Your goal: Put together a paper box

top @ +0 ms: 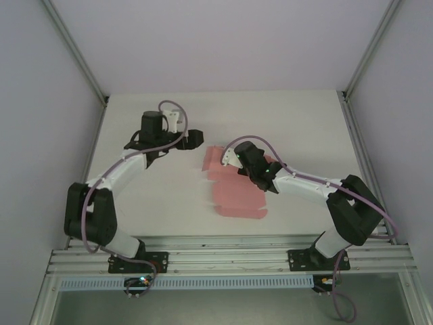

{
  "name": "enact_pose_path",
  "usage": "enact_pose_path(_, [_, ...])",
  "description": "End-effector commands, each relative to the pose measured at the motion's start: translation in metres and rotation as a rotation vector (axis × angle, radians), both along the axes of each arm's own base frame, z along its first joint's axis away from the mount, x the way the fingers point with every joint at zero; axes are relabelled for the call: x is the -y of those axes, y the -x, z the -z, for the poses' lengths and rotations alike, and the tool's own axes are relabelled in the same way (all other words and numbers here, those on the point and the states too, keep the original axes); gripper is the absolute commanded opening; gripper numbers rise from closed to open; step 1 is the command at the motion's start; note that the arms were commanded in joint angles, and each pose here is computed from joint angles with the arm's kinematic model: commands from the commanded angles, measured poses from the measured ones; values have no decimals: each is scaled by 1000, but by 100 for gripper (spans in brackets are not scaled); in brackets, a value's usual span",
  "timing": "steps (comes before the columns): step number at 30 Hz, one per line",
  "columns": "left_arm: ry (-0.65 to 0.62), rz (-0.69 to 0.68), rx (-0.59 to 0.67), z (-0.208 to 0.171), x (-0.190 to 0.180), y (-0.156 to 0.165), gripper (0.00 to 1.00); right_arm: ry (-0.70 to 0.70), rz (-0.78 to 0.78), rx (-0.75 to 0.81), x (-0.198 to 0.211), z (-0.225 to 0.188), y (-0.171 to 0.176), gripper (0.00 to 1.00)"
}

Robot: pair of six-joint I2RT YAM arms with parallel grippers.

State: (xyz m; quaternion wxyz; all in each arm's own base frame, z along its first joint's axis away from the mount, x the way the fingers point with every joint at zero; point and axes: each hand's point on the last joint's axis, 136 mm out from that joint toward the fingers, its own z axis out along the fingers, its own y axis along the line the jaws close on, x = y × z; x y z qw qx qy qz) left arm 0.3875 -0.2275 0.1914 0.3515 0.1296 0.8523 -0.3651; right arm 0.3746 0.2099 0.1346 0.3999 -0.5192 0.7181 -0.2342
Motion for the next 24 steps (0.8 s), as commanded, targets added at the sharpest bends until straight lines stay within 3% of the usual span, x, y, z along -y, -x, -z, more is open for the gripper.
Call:
enact_pose_path(1, [3, 130, 6, -5, 28, 8, 100, -73, -34, 12, -10, -14, 3, 0])
enact_pose_path(13, [-78, 249, -39, 22, 51, 24, 100, -144, 0, 3, -11, -19, -1, 0])
enact_pose_path(24, [-160, 254, -45, 40, 60, 24, 100, -226, -12, -15, -16, -19, 3, 0])
